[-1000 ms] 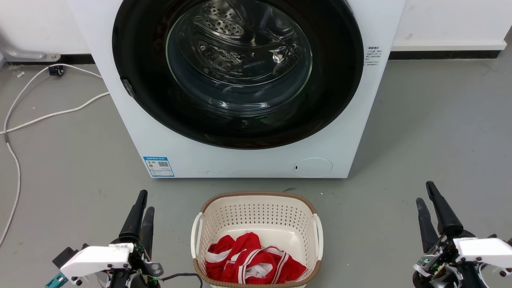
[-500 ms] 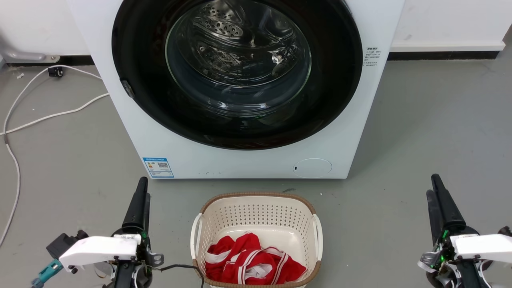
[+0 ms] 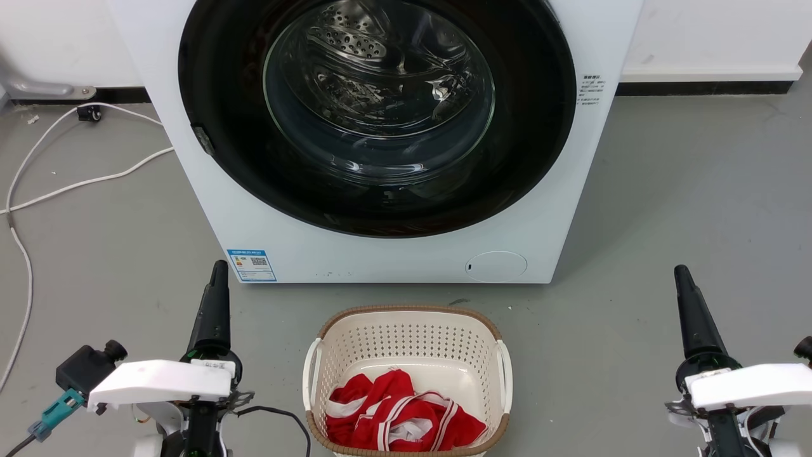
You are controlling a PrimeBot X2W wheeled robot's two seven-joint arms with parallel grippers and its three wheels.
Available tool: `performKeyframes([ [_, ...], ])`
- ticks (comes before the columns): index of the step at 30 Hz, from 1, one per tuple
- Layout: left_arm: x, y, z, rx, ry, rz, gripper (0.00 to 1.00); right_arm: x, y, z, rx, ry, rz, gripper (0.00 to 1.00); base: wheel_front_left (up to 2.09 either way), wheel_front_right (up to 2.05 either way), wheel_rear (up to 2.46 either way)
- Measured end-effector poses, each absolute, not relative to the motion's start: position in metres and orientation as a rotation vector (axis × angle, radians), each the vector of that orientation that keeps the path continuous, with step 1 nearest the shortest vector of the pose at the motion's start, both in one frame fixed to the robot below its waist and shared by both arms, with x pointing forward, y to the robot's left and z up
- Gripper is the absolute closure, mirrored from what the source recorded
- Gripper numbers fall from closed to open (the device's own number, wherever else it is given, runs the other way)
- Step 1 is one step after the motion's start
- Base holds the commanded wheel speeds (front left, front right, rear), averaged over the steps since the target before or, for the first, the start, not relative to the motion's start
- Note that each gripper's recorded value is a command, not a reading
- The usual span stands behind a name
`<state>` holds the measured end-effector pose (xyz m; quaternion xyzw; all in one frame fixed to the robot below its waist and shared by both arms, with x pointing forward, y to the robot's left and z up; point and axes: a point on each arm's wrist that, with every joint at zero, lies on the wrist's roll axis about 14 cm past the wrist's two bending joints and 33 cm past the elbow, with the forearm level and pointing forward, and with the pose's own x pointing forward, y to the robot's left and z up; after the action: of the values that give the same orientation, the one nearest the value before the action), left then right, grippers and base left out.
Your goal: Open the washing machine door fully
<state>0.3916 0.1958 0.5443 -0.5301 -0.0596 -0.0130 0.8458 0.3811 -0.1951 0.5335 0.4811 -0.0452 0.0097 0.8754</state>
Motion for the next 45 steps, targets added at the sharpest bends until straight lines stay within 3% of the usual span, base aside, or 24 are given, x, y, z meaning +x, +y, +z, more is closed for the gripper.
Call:
performKeyframes([
  [19,0.391,0.187,0.554,-0.713,-0.156,-0.049,0.0,0.376,-0.183,0.539,0.585,-0.11,0.056,0.0,0.0,0.0,0.0],
  [45,0.389,0.173,0.552,-0.336,-0.165,-0.072,0.0,0.371,-0.175,0.528,0.298,-0.057,0.079,0.0,0.0,0.0,0.0],
])
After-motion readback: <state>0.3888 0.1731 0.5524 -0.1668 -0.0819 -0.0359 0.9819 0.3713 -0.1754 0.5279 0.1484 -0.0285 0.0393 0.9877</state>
